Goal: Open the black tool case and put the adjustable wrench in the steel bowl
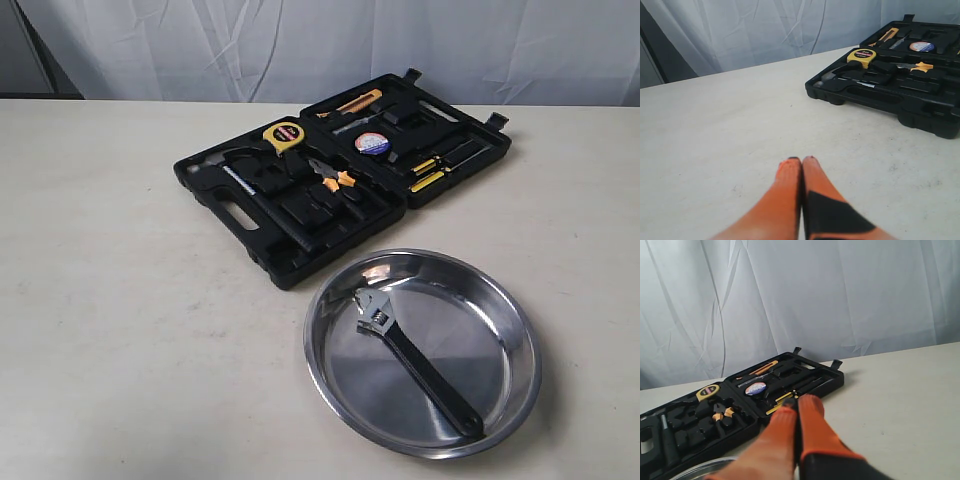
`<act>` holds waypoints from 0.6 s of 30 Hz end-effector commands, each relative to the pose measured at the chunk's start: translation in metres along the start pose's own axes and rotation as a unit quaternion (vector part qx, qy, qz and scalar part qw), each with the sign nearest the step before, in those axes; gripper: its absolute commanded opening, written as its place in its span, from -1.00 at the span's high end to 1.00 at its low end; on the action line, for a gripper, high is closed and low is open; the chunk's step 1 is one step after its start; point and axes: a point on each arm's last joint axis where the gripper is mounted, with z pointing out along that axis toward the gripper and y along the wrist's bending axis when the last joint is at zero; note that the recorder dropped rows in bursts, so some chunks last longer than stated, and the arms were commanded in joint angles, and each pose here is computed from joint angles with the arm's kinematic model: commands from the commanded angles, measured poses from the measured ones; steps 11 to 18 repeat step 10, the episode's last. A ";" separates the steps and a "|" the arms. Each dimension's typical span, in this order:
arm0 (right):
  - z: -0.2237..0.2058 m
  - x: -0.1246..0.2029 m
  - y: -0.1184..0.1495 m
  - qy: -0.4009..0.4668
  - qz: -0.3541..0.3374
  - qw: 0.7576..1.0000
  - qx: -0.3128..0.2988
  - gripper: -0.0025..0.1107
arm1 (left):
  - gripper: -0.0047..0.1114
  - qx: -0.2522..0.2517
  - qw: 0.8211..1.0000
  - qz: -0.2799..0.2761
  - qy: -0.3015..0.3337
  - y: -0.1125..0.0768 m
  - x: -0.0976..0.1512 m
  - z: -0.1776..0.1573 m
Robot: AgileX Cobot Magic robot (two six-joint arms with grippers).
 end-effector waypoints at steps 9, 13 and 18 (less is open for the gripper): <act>0.000 0.000 -0.001 -0.006 -0.004 1.000 0.003 0.96 | 0.91 0.001 1.000 -0.003 -0.008 0.000 -0.001 0.000; 0.000 -0.001 -0.001 -0.009 -0.004 1.000 0.003 0.96 | 0.91 0.001 1.000 -0.003 -0.008 0.000 -0.001 0.000; 0.000 -0.001 -0.001 -0.009 -0.004 1.000 0.003 0.96 | 0.91 0.001 1.000 -0.003 -0.008 0.000 -0.001 0.000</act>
